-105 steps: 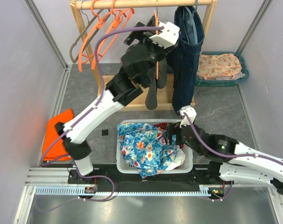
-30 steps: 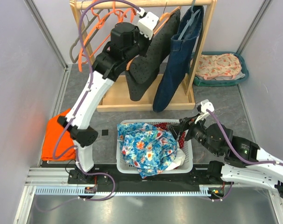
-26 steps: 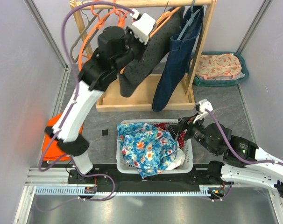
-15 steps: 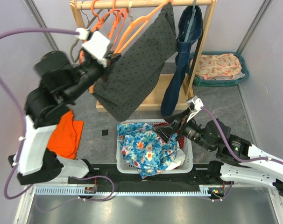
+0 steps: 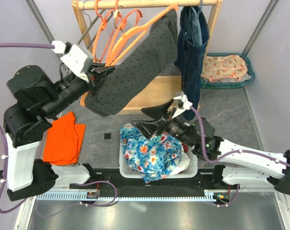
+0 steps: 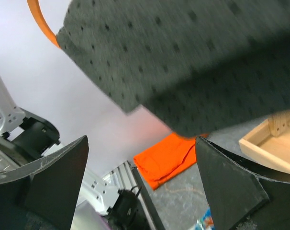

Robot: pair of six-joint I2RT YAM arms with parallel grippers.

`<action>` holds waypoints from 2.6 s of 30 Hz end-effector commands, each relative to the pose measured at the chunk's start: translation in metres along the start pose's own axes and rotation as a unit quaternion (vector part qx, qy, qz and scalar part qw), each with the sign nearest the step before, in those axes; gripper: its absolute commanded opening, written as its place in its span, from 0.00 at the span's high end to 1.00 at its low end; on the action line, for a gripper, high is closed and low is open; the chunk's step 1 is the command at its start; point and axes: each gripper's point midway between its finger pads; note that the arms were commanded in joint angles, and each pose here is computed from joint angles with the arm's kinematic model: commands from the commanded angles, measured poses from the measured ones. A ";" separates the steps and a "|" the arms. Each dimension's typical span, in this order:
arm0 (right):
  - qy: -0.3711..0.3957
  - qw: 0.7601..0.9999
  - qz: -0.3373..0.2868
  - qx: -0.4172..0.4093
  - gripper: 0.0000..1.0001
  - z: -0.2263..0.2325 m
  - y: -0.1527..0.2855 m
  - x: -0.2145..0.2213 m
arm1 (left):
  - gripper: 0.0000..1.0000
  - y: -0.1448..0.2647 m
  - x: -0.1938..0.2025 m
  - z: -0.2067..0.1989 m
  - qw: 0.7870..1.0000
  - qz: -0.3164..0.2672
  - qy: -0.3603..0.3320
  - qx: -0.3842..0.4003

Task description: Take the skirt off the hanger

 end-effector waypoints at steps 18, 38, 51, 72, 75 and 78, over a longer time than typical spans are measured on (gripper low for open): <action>-0.071 0.993 -0.080 -0.051 0.02 -0.020 -0.060 -0.017 | 0.98 0.016 -0.032 -0.020 0.996 -0.054 0.049 0.055; -0.024 0.971 -0.218 -0.095 0.30 0.015 -0.024 -0.135 | 0.98 0.002 -0.002 -0.023 0.997 -0.013 0.048 0.052; 0.048 0.977 -0.171 -0.113 1.00 0.062 0.003 -0.198 | 0.98 -0.016 0.020 -0.011 0.999 0.013 0.033 0.012; 0.171 0.938 -0.220 -0.208 1.00 0.167 0.135 -0.343 | 0.98 -0.113 0.133 0.083 0.968 0.152 0.020 -0.200; 0.171 0.941 -0.213 -0.198 1.00 0.163 0.133 -0.339 | 0.98 -0.119 0.133 0.087 0.968 0.147 0.026 -0.202; 0.168 0.951 -0.186 -0.182 1.00 0.152 0.119 -0.324 | 0.98 -0.125 0.122 0.088 0.970 0.133 0.028 -0.201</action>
Point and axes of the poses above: each gripper's point midway between its finger pads, its own y axis back along the fingers, its own z axis along the line the jaws close on, x = y × z, and after that the axes turned 6 degrees about y, right-handed
